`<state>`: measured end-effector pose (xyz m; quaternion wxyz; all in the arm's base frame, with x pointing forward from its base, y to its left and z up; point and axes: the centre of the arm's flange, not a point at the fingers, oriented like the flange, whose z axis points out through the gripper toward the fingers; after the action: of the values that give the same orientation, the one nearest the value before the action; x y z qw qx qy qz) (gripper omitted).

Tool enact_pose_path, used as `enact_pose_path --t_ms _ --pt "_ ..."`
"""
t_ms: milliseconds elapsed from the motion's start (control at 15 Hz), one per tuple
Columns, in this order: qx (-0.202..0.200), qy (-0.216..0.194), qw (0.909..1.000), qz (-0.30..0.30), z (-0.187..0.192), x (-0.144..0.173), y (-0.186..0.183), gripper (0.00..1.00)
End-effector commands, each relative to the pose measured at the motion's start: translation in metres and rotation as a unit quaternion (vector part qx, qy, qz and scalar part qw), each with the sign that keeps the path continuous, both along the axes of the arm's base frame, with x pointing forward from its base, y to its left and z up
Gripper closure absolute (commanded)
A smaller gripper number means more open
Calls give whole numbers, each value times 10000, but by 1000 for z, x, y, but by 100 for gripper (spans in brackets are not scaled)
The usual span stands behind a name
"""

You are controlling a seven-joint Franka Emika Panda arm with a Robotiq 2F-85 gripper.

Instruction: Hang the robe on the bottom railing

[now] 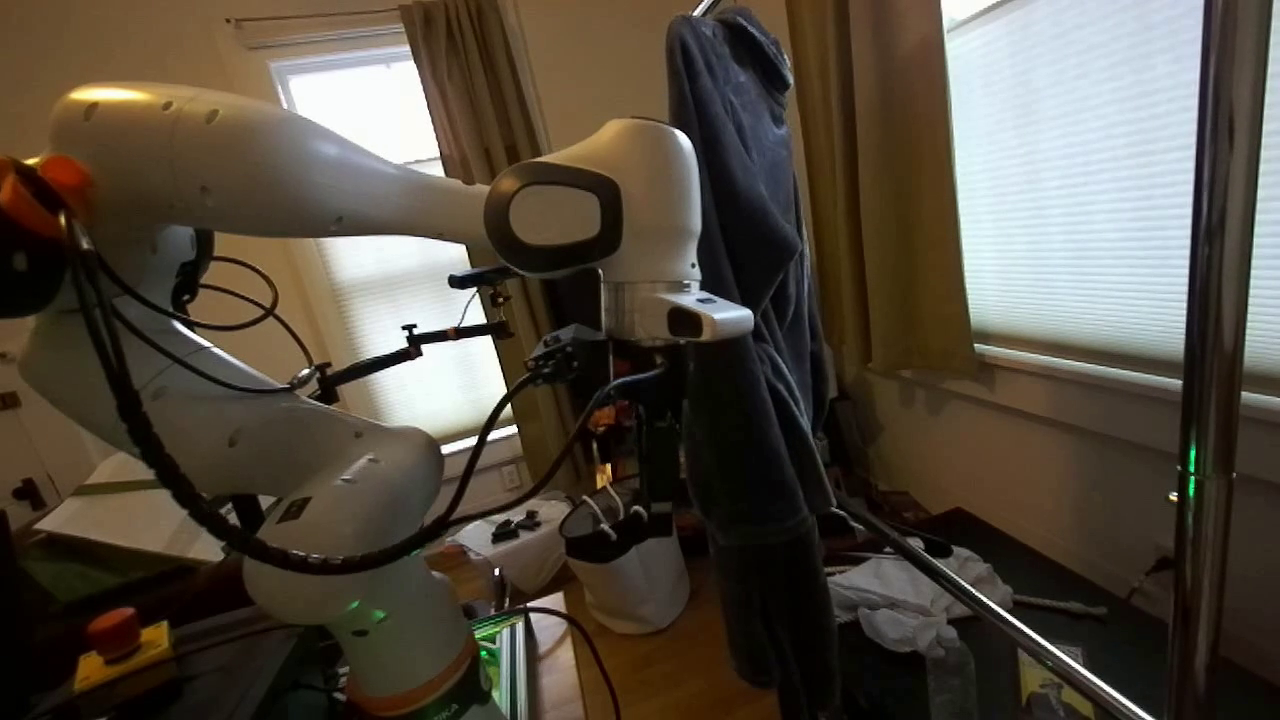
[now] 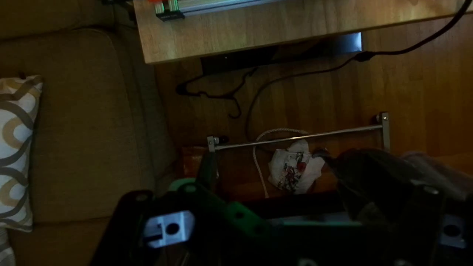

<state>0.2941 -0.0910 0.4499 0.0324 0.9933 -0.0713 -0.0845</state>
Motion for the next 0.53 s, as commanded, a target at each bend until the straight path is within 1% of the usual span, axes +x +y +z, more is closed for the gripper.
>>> enact_pose_path --t_ms 0,67,200,333,400,467 --pt "215 -689 9973 -160 60 -27 2 0" --pt "333 -947 9946 -256 82 -38 -2 0" --pt "402 -1391 9884 -458 125 -53 -4 0" --pt "463 -1941 9783 -561 165 -64 -4 0" --pt "447 -2122 9745 -572 184 -64 -2 0" --pt "367 -2158 9735 -657 198 -65 1 0"
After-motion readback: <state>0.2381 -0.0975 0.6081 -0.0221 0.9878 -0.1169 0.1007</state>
